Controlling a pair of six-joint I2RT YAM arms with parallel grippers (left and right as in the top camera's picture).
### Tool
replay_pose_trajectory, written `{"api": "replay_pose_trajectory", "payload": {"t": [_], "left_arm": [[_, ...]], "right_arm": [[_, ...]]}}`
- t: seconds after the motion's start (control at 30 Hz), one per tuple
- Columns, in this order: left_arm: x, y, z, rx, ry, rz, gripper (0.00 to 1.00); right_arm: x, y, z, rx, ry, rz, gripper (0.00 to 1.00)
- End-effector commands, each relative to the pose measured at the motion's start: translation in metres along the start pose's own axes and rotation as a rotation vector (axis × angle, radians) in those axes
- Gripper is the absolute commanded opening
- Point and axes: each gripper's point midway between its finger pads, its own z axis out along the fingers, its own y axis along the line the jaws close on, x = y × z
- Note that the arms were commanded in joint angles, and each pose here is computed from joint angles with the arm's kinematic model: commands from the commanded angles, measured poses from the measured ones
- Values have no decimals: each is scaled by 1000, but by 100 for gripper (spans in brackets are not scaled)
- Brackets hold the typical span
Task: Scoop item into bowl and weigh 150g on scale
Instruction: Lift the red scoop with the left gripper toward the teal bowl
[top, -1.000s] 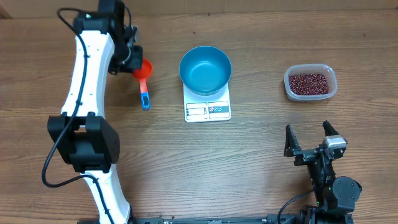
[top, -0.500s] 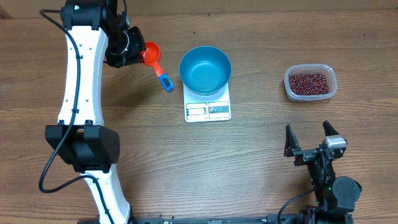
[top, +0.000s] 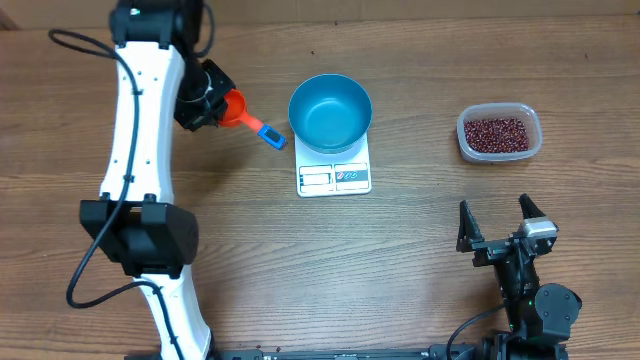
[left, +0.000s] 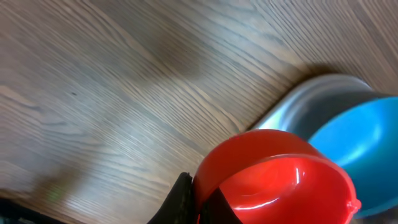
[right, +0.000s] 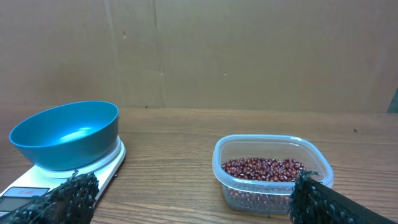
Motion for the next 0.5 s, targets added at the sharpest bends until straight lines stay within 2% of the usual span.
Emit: {"api": "replay_pose_trajectory", "payload": {"t": [0.0, 0.13, 0.47], "left_arm": [[-2, -2, -8, -83, -141, -20, 4], [4, -9, -10, -122, -215, -29, 4], [35, -32, -7, -91, -183, 28, 4]], "right_arm": [[2, -1, 0, 5, -3, -1, 100], [2, 0, 0, 5, -3, -1, 100], [2, -1, 0, 5, -3, -1, 100]]}}
